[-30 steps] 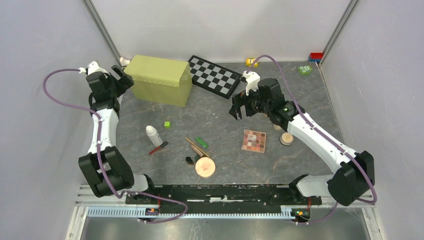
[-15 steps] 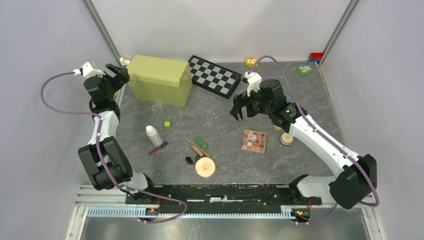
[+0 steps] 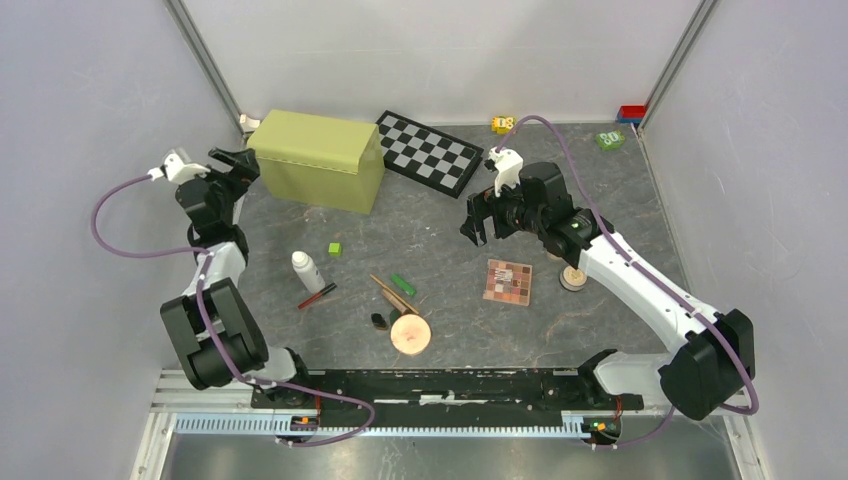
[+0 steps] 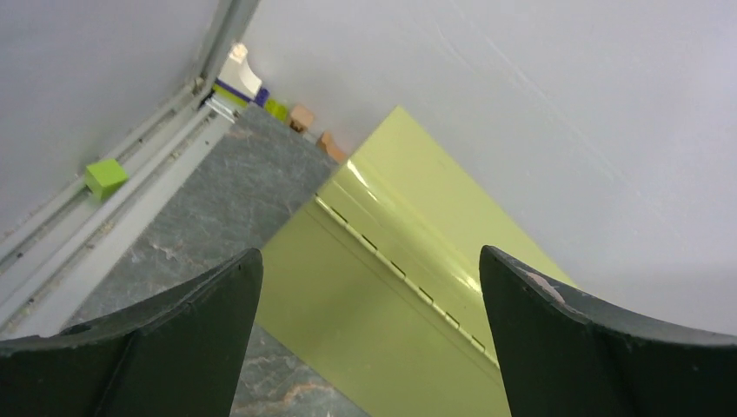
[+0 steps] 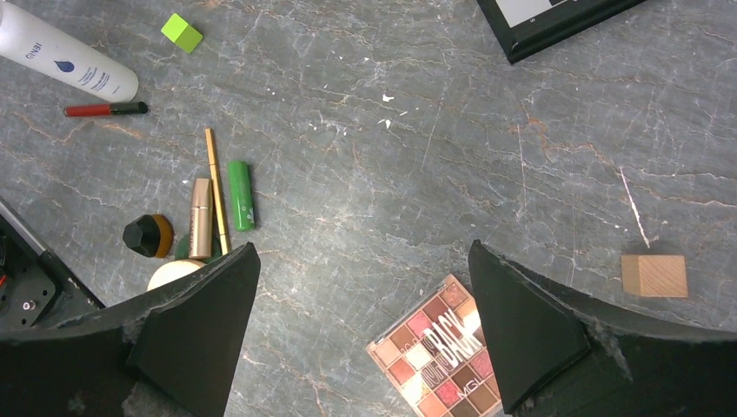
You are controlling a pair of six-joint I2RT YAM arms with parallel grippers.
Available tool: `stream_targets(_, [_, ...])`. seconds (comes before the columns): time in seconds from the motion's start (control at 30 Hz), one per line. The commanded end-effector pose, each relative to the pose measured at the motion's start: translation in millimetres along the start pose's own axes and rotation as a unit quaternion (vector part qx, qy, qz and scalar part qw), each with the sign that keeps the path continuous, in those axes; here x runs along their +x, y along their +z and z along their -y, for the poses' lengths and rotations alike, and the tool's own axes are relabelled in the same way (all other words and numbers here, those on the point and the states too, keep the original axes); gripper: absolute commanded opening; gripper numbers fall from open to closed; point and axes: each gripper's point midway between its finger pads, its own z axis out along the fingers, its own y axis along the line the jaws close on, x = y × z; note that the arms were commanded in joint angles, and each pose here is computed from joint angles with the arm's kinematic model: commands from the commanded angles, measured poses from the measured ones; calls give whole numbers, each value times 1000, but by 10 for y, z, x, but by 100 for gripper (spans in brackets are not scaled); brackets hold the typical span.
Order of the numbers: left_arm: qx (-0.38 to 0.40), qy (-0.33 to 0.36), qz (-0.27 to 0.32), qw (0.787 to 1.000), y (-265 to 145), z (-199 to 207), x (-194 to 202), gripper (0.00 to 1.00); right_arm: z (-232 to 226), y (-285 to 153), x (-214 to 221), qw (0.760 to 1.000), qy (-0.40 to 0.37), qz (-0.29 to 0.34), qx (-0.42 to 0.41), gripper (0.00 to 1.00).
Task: Organize the makeup
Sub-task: Move the storage box to the center of the board.
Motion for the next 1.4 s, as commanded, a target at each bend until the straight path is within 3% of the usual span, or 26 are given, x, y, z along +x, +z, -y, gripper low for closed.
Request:
stream_targets(0.0, [27,-49,69,996,-71,-5,-425,100,-51,0,-118,1000,-5,20,-10,97])
stream_targets(0.27, [27,-124,100,987,-119,-512,-672,100,-44,73,-81,1000,-5,9,-13,97])
stream_targets(0.53, [111,-162,64,979,215,-436,-626,100,-7,148,-39,1000,-8,-5,-9,97])
stream_targets(0.97, [90,-131,6,987,863,-210,-231,100,24,228,5,1000,-14,-20,-7,97])
stream_targets(1.37, [85,-107,-99,986,1179,-143,180,100,26,274,11,999,-18,-30,-11,97])
